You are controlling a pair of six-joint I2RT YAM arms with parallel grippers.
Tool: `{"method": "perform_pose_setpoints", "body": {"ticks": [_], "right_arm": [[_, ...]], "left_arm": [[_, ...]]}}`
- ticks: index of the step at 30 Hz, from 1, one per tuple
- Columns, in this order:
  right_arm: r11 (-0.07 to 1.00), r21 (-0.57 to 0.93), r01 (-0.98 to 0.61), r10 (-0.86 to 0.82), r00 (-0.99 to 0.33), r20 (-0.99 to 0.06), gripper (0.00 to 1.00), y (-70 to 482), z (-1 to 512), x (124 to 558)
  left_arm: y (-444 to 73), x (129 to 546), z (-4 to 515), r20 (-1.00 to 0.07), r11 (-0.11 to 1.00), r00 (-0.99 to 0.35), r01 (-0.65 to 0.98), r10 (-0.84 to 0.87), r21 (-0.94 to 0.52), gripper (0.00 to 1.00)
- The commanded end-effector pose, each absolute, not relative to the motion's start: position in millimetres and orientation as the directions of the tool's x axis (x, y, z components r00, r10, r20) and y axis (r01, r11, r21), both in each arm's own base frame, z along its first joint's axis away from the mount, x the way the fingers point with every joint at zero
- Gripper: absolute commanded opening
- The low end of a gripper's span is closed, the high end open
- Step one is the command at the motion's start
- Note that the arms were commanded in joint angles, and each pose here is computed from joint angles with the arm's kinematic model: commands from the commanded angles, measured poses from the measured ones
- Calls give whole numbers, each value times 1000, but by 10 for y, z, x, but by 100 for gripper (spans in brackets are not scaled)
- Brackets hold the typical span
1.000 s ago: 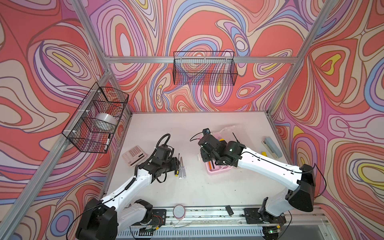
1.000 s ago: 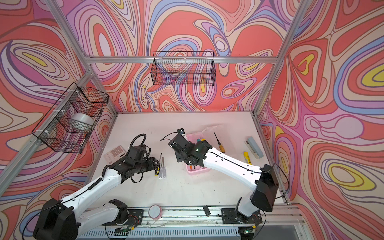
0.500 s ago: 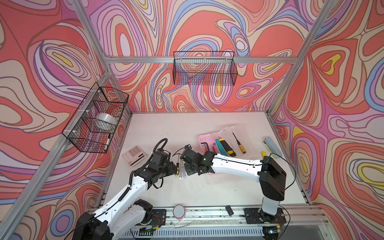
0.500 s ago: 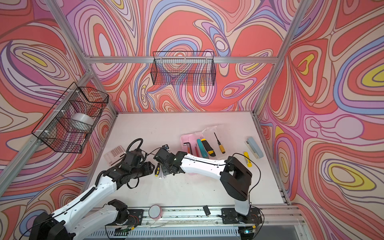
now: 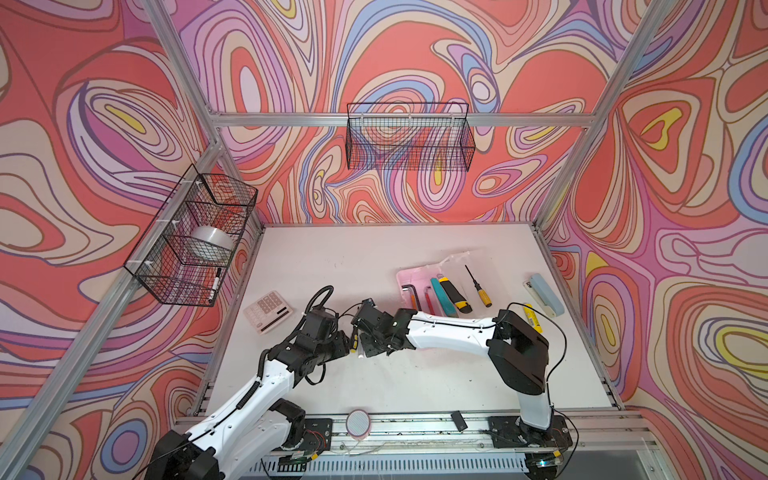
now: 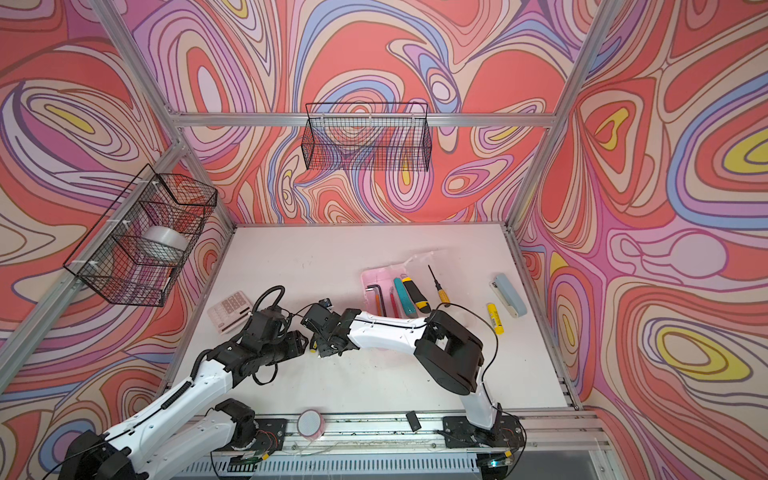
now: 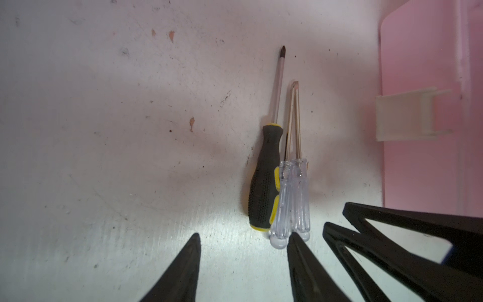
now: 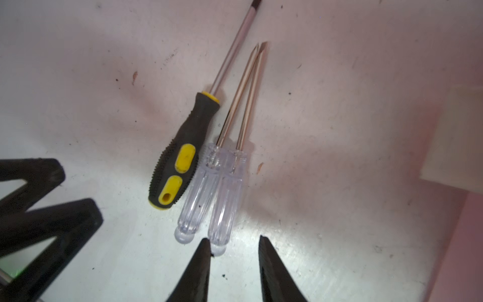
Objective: Pack the tool kit
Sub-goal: 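Move the right gripper back and grasp a clear-handled screwdriver, then carry the clear-handled screwdriver over the clear tray with the right gripper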
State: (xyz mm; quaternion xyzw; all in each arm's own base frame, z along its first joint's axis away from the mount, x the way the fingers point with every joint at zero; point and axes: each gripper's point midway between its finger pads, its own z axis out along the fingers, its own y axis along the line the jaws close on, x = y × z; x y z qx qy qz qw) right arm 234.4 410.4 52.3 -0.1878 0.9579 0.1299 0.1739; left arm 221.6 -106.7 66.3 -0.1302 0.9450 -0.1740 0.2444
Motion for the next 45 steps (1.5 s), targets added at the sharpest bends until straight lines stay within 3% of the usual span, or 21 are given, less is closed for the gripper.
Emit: {"method": "perform_pose_setpoints", "body": {"ticks": [1, 30, 41, 45], "right_arm": [[895, 189, -405, -314, -870, -380, 33, 4187, 489, 2357], [910, 43, -412, -374, -861, -344, 30, 4141, 124, 2485], [912, 31, -408, -374, -862, -343, 23, 4098, 108, 2474], [913, 33, -407, -368, -855, -365, 14, 4093, 231, 2497]], "left_arm": [[-1064, 2182, 602, -406, 903, -849, -172, -338, -393, 54], [-1073, 2218, 518, -404, 906, -850, -175, -337, -386, 54], [-1087, 2239, 484, -399, 906, -853, -176, -336, -386, 53], [-1103, 2250, 471, -395, 905, -855, -175, -335, -388, 53]]}}
